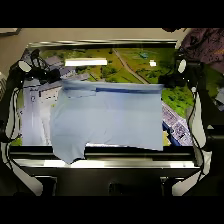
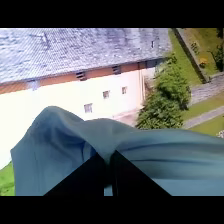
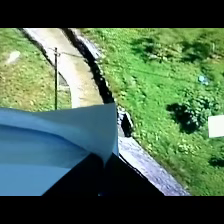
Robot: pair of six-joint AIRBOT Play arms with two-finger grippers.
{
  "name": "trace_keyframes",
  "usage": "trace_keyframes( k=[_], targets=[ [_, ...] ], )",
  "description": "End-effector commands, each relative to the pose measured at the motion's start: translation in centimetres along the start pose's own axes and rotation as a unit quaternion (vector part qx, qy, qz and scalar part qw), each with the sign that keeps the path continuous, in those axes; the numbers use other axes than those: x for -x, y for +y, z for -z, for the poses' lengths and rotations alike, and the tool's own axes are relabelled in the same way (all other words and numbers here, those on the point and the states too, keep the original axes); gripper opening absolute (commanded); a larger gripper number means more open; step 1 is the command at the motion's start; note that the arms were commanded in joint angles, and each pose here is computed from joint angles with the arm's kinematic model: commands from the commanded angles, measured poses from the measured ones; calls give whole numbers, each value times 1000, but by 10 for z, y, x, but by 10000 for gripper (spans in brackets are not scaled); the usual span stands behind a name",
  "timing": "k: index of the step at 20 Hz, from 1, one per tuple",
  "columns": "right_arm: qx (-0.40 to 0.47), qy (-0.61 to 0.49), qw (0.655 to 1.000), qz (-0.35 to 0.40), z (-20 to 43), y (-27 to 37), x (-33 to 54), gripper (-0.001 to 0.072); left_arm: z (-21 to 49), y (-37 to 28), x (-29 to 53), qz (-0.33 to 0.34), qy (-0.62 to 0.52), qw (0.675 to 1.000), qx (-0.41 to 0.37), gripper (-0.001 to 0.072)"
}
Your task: Fold the clothes and pants, and hang the long-sleeved shirts on hangers.
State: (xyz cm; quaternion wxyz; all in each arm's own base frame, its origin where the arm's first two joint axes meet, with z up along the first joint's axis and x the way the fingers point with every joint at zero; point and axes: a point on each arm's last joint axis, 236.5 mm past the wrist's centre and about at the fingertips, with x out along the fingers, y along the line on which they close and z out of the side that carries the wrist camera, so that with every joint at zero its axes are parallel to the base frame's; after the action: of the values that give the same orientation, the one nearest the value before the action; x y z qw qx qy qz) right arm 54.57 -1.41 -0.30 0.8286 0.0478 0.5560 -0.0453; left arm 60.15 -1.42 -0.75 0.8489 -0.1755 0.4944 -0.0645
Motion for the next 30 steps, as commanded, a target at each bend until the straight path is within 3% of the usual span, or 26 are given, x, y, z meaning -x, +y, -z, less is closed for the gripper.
trace_keyframes(
  k=[1,7,11,20,21,22,24,25,30],
  targets=[
    [-2,83,996,14,39,-6,-1,36,43,14,1,-14,96,995,-4,16],
    [-1,215,976,12,99,-5,1,36,93,13,16,-9,207,978,-17,16],
    [-4,260,966,3,119,0,-7,36,117,31,24,-44,260,965,-10,16],
    [-5,327,945,-2,149,6,-23,37,142,31,3,-45,301,953,-6,19],
    [-5,332,943,-2,151,5,-25,38,144,30,1,-45,303,952,-6,40],
    [-5,336,942,-1,153,5,-26,91,144,30,0,-45,303,952,-7,145],
    [-4,338,941,-1,153,5,-26,368,141,30,1,-50,298,953,1,512],
    [1,343,939,-2,155,4,-22,461,137,35,4,-64,292,954,11,549],
    [-8,283,958,-45,128,-19,27,471,103,61,71,-118,231,966,11,546]
  ],
)
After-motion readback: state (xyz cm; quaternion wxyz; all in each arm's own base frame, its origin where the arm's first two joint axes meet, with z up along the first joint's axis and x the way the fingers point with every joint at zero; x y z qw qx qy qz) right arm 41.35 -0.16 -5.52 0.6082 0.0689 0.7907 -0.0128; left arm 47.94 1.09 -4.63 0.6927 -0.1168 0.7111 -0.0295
